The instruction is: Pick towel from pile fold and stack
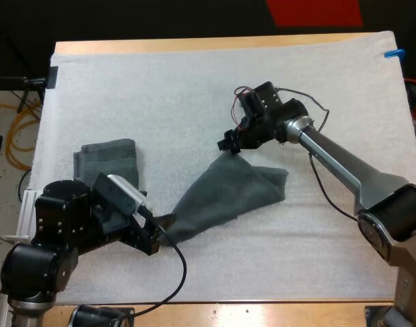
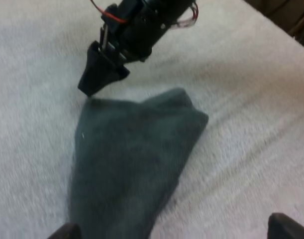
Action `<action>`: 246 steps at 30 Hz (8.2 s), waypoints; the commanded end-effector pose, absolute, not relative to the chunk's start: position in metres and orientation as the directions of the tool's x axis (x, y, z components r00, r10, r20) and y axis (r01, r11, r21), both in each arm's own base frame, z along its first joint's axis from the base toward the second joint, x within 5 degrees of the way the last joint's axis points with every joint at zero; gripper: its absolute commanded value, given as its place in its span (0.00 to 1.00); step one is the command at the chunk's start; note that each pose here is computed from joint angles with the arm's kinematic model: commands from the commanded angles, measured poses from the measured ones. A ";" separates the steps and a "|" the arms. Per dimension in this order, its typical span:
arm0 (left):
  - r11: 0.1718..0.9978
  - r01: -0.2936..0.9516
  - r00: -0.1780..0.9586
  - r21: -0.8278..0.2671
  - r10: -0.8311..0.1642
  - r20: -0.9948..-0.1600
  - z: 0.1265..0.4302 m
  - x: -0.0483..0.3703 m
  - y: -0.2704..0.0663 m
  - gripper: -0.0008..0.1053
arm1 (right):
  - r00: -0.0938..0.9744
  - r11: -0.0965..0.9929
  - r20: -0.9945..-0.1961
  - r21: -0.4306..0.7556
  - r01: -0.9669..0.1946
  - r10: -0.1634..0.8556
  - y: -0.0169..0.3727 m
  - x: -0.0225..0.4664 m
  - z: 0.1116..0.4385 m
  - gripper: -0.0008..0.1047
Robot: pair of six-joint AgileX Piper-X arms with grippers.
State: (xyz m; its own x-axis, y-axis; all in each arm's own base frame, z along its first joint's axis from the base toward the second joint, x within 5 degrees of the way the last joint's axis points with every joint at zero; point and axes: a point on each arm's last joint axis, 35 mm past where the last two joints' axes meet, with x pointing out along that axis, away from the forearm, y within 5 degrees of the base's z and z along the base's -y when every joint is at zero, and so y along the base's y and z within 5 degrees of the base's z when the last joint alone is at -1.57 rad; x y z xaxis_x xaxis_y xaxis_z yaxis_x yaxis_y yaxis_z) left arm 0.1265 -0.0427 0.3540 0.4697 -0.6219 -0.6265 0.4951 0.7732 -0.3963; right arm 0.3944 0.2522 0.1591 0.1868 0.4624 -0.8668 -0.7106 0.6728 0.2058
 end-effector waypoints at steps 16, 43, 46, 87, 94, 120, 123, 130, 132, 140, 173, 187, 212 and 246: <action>0.776 0.473 0.439 -0.416 -0.617 -0.653 0.352 0.122 -0.042 0.67 | 0.049 0.622 -0.875 0.302 -0.722 0.481 0.266 0.385 0.128 0.55; 0.775 0.483 0.454 -0.408 -0.620 -0.640 0.354 0.124 -0.043 0.67 | 0.450 0.675 -0.891 -0.297 -0.675 0.057 0.234 0.402 0.177 0.01; 0.774 0.485 0.457 -0.407 -0.621 -0.637 0.354 0.124 -0.043 0.67 | 0.435 0.720 -0.898 -0.257 -0.644 0.068 0.215 0.411 0.179 0.01; 0.774 0.487 0.452 -0.405 -0.620 -0.642 0.354 0.123 -0.043 0.67 | 0.281 0.578 -0.926 -0.089 -0.811 0.253 0.299 0.371 0.138 0.46; 0.774 0.487 0.452 -0.405 -0.620 -0.642 0.354 0.123 -0.043 0.67 | 0.247 0.566 -0.927 -0.047 -0.823 0.282 0.301 0.370 0.135 0.08; 0.773 0.490 0.457 -0.402 -0.621 -0.637 0.354 0.124 -0.043 0.67 | 0.782 0.681 -0.619 -0.541 -0.494 0.075 0.213 0.408 0.299 0.01; 0.773 0.490 0.457 -0.402 -0.621 -0.637 0.354 0.124 -0.043 0.67 | 0.828 0.729 -0.560 -0.556 -0.399 0.026 0.180 0.414 0.332 0.01; 0.771 0.502 0.457 -0.391 -0.621 -0.637 0.354 0.124 -0.043 0.67 | 0.917 0.731 -0.398 -0.632 -0.259 -0.020 0.133 0.409 0.412 0.01; 0.771 0.503 0.457 -0.390 -0.621 -0.637 0.354 0.124 -0.043 0.67 | 0.935 0.725 -0.354 -0.645 -0.242 -0.003 0.131 0.402 0.432 0.01; 0.771 0.503 0.457 -0.390 -0.621 -0.637 0.354 0.124 -0.043 0.67 | 0.864 0.754 -0.465 -0.492 -0.435 0.195 0.162 0.387 0.422 0.01; 0.771 0.501 0.453 -0.393 -0.620 -0.641 0.354 0.123 -0.043 0.67 | 0.441 0.350 -0.736 -0.290 -0.891 0.514 0.377 0.273 0.277 0.57; 0.771 0.502 0.453 -0.391 -0.620 -0.641 0.354 0.123 -0.043 0.67 | 0.510 0.540 -0.809 -0.302 -0.786 0.291 0.297 0.359 0.254 0.58; 0.774 0.486 0.419 -0.405 -0.613 -0.670 0.344 0.144 -0.047 0.67 | 0.115 0.523 -0.938 0.077 -0.849 0.326 0.239 0.400 0.156 0.51; 0.772 0.494 0.399 -0.400 -0.610 -0.685 0.342 0.144 -0.047 0.67 | -0.216 0.295 -0.942 0.289 -0.911 0.256 0.246 0.307 0.233 0.01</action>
State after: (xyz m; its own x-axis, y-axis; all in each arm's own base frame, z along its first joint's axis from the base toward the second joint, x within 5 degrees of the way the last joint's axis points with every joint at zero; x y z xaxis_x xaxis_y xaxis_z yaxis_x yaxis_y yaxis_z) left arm 0.1438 -0.0460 0.3393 0.3921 -0.6073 -0.6910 0.4821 0.7754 -0.4078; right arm 0.3110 0.2459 0.2299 -0.1912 0.2450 -0.9505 -0.9096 0.3196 0.2654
